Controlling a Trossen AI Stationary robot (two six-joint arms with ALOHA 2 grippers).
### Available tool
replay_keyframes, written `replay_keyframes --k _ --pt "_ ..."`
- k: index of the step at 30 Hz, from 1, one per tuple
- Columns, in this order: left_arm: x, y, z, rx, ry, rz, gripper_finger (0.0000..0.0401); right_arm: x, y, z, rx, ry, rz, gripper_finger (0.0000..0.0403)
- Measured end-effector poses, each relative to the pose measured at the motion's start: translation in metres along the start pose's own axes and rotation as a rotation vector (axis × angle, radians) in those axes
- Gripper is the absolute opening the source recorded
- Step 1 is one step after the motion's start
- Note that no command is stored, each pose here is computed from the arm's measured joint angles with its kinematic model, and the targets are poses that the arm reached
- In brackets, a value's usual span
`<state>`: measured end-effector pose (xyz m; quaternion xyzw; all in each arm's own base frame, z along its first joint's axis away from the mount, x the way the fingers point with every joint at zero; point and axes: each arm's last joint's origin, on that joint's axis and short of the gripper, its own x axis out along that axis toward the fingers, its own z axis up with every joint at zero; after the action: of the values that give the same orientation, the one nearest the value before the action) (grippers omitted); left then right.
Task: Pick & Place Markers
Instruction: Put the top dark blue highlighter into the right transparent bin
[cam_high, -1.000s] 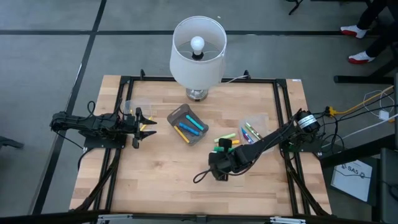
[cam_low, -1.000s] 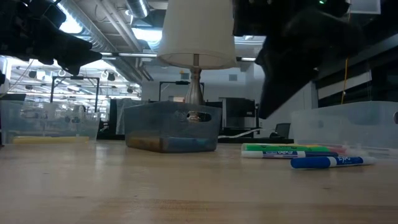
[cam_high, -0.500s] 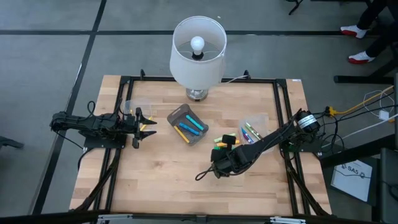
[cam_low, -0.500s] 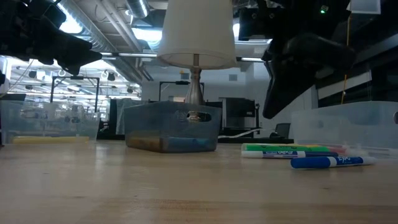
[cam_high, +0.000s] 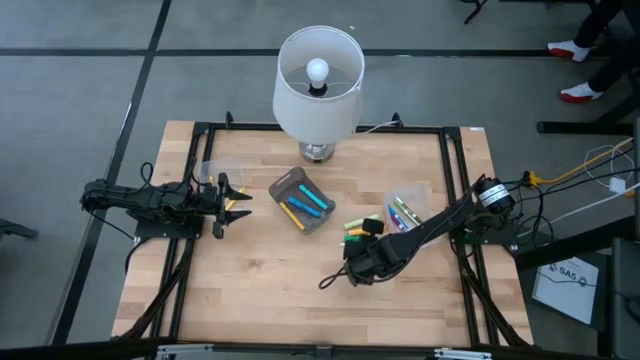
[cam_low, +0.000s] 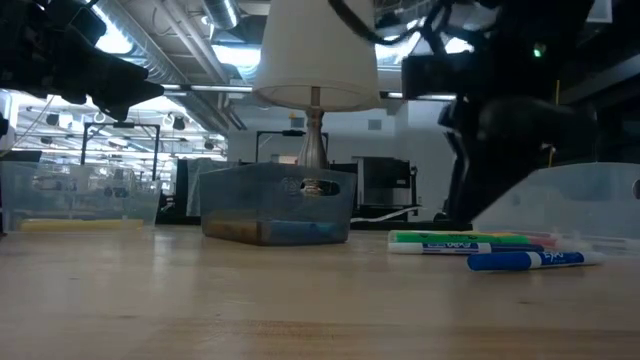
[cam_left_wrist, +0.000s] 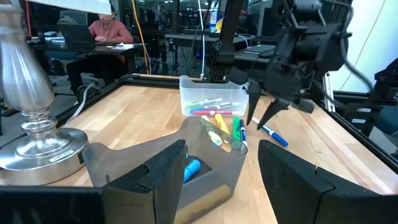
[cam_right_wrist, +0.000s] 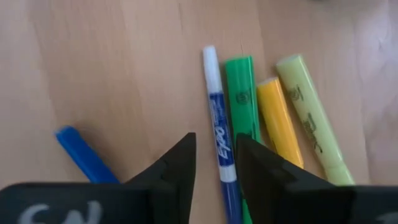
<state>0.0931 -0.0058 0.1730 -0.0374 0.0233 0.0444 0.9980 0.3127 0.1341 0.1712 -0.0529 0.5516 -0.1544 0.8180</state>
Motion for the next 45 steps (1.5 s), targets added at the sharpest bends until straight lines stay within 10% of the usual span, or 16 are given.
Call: replay_keyframes --k 32,45 --pt "0.000 0.000 0.000 0.000 -0.001 0.000 0.0196 0.041 -0.025 -0.015 0.071 0.086 0.109 0.0110" --pt "0.000 0.000 0.000 0.000 0.000 0.000 0.0196 0.043 -0.026 -0.016 0.045 0.095 0.120 0.0029"
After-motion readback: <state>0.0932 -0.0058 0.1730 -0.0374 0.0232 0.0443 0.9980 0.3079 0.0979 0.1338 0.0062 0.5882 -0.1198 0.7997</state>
